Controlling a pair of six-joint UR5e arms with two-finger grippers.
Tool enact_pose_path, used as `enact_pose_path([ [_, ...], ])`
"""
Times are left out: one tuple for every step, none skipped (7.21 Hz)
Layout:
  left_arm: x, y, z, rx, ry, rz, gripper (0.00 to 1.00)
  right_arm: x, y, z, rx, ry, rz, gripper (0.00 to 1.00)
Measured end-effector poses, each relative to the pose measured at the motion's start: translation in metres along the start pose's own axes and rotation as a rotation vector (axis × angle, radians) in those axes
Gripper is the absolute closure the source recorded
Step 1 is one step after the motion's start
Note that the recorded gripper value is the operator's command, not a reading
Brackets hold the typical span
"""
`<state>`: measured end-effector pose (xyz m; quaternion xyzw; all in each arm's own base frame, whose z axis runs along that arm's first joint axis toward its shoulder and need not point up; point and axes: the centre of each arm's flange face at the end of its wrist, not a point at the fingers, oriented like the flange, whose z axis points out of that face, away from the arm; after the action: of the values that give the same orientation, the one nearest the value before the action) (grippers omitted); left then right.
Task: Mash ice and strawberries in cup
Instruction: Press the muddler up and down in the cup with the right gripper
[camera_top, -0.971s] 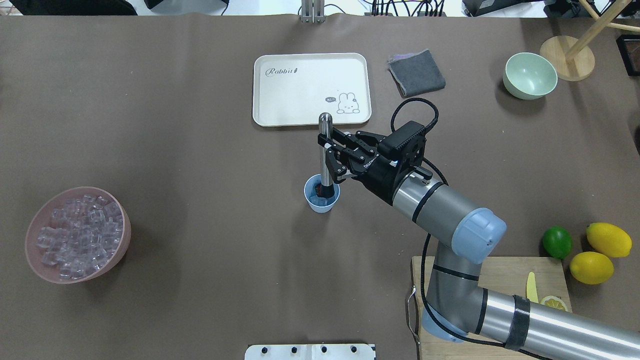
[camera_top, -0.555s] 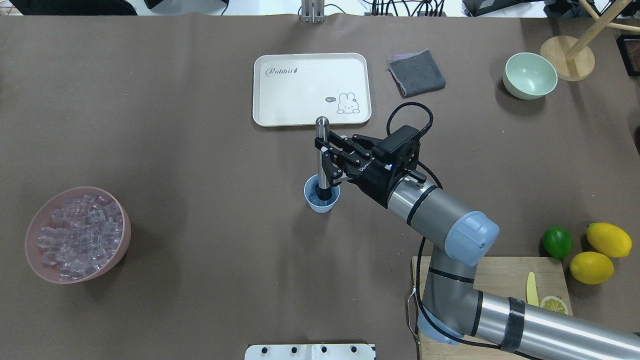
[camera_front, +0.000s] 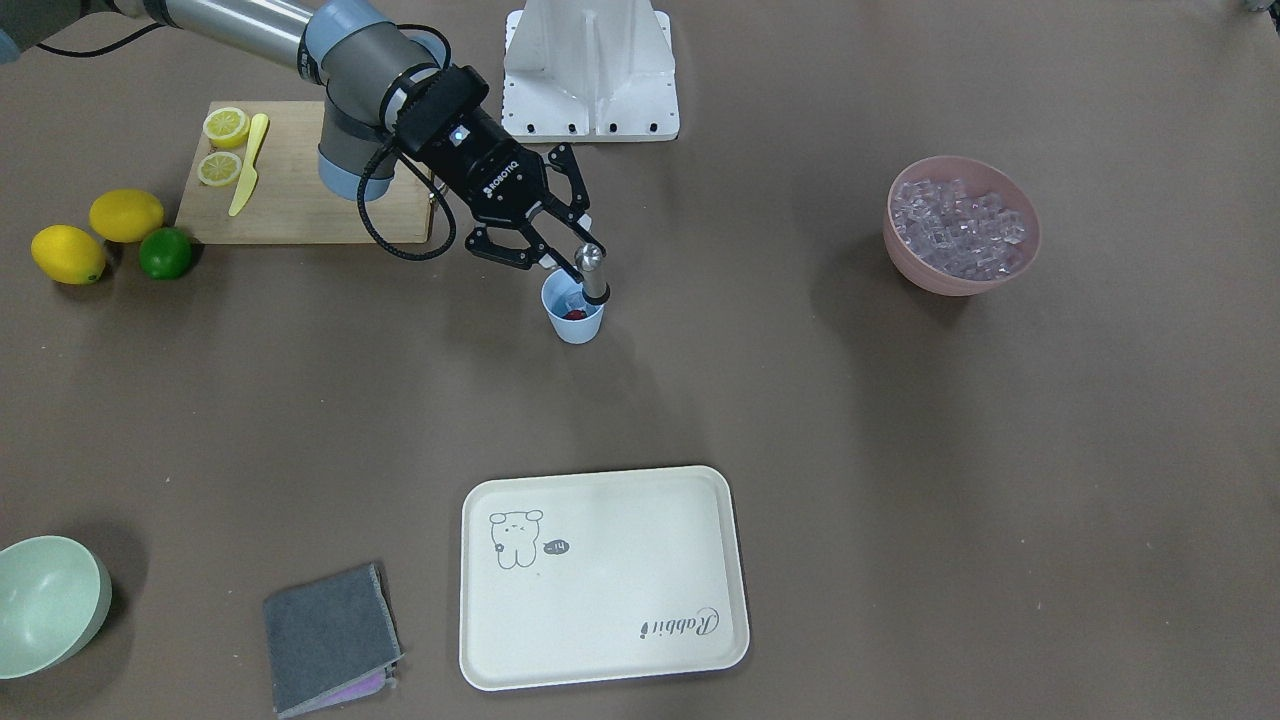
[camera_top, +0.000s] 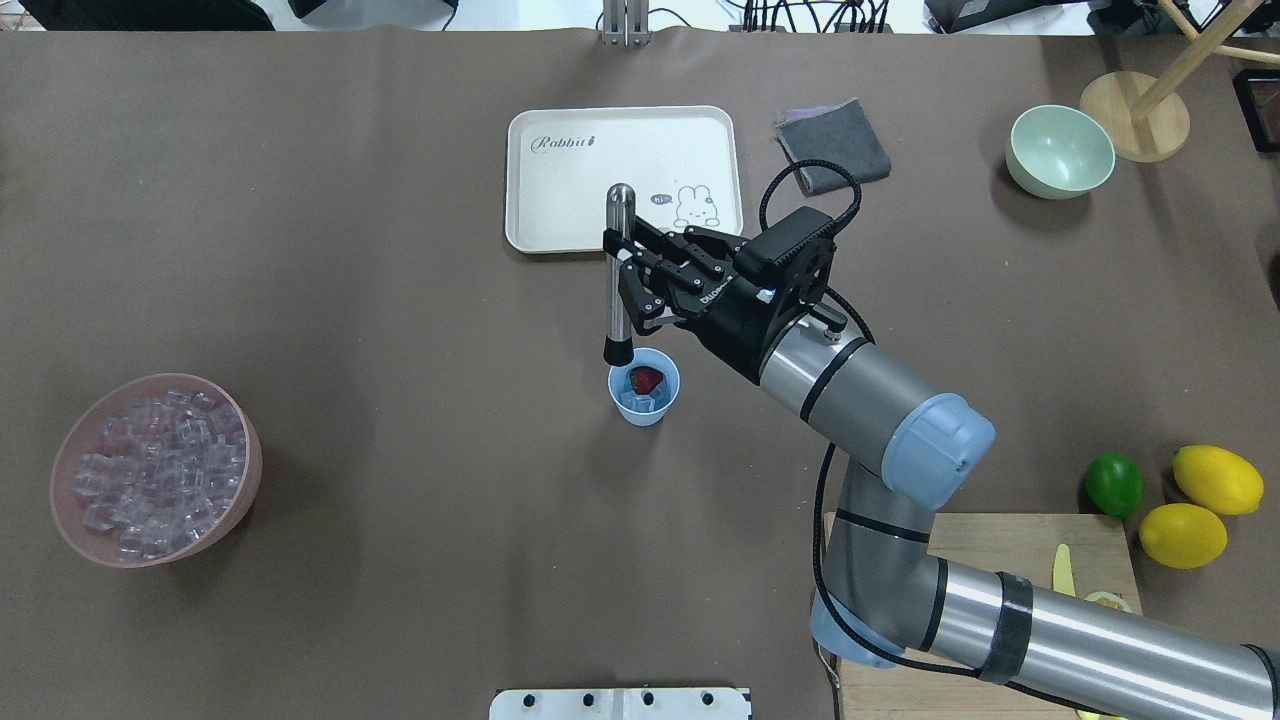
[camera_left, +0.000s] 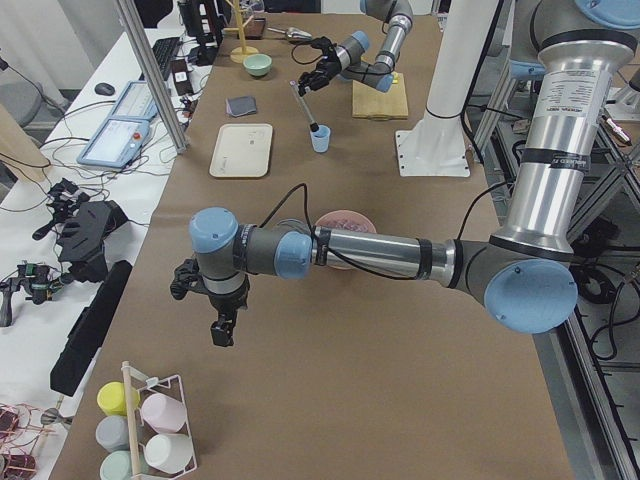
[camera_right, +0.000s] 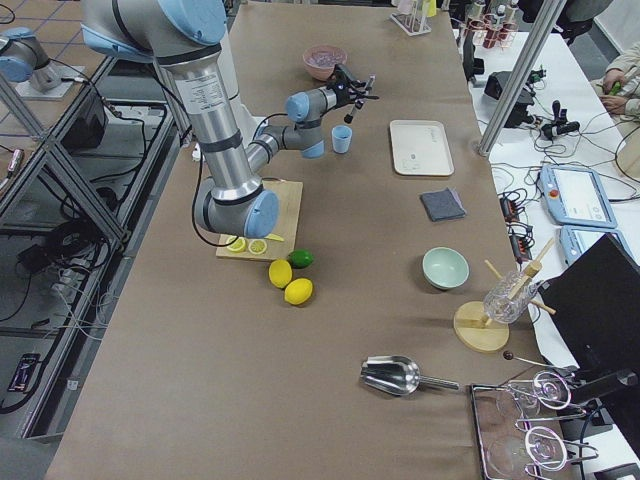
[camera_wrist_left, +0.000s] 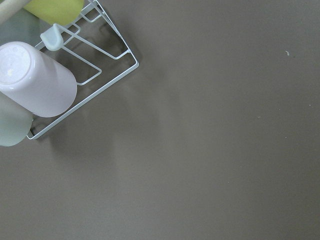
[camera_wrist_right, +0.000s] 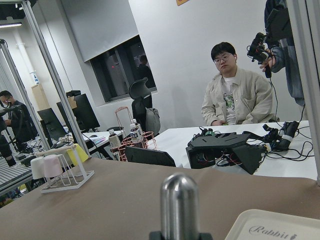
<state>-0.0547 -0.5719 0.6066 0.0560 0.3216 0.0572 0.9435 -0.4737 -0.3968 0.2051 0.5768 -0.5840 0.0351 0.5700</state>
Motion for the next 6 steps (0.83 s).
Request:
enact_pose_path([
  [0.000,0.000,0.000,0.000,0.000,0.000,0.02,0.003,-0.011,0.001,0.010,0.004,-0.004,1.00],
  [0.000,0.000,0.000,0.000,0.002,0.000,0.02,0.004,-0.019,0.002,0.012,0.009,-0.008,1.00],
  [0.001,0.000,0.000,0.000,0.009,-0.001,0.02,0.002,-0.019,0.001,0.003,0.011,-0.010,1.00],
  [0.001,0.001,0.001,-0.001,0.016,-0.002,0.02,-0.003,-0.011,-0.001,-0.013,0.008,-0.008,1.00],
  [0.001,0.001,0.001,-0.001,0.019,-0.003,0.02,-0.008,-0.001,-0.003,-0.029,0.006,-0.006,1.00],
  [0.001,0.001,0.001,-0.002,0.020,-0.002,0.02,-0.010,0.007,-0.003,-0.041,0.005,-0.006,1.00],
])
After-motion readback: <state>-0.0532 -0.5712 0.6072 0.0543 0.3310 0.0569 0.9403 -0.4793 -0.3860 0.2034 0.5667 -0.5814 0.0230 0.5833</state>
